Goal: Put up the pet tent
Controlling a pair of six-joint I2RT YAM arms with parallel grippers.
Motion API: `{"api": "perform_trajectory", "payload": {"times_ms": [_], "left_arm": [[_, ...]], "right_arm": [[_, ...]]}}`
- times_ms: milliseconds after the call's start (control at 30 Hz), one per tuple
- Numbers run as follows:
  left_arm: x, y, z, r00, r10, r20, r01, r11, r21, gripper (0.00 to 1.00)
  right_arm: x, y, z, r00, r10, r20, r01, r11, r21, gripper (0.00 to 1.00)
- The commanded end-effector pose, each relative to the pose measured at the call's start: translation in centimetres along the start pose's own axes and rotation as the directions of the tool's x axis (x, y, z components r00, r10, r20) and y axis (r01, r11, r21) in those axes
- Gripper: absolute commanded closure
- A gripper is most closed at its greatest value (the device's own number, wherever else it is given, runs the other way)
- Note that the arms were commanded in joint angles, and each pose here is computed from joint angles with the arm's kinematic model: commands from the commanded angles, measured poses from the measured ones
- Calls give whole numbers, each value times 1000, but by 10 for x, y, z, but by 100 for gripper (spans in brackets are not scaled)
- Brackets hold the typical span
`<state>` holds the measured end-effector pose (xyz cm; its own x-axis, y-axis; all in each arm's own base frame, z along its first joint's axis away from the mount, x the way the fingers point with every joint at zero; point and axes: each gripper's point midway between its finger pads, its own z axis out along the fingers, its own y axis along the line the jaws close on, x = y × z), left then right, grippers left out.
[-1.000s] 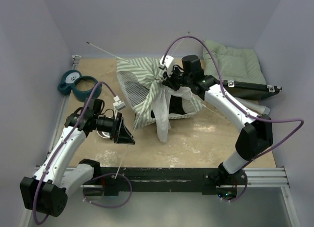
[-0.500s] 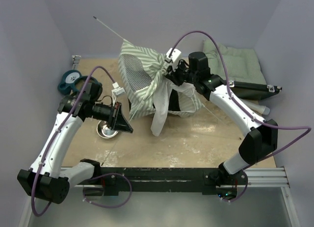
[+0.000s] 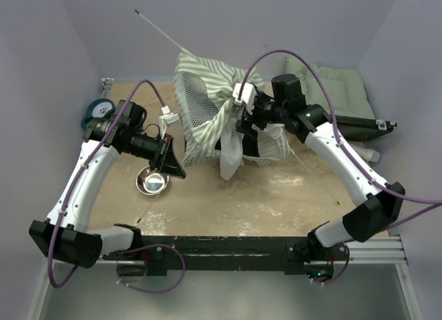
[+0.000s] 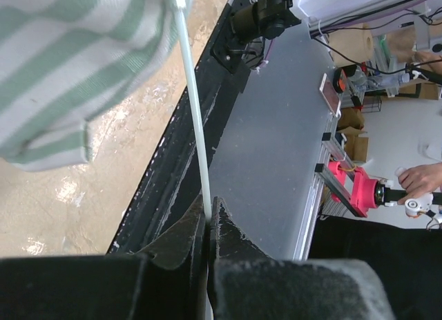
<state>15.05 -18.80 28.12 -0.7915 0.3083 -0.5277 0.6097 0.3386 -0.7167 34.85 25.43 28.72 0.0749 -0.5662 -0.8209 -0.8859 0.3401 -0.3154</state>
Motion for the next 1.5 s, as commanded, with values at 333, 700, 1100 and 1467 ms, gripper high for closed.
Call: {"api": "perform_trajectory", "payload": {"times_ms": [333,700,1100,1467], "left_arm": [[-23,-2,-1,986,153,65,-154,988,7,100],[-25,1,1,987,146,61,-147,989,23,100],[-32,-2,2,977,191,95,-196,980,40,100],[-32,-11,-1,972,207,109,-215,975,62,100]], "right_arm": [[-68,64,-65,885,-434,169,452,888,-84,8],[-148,103,-48,788,-528,317,556,831,3,30],[-155,129,-40,772,-519,367,577,815,-61,32],[-136,170,10,736,-586,339,660,732,-167,40]]}}
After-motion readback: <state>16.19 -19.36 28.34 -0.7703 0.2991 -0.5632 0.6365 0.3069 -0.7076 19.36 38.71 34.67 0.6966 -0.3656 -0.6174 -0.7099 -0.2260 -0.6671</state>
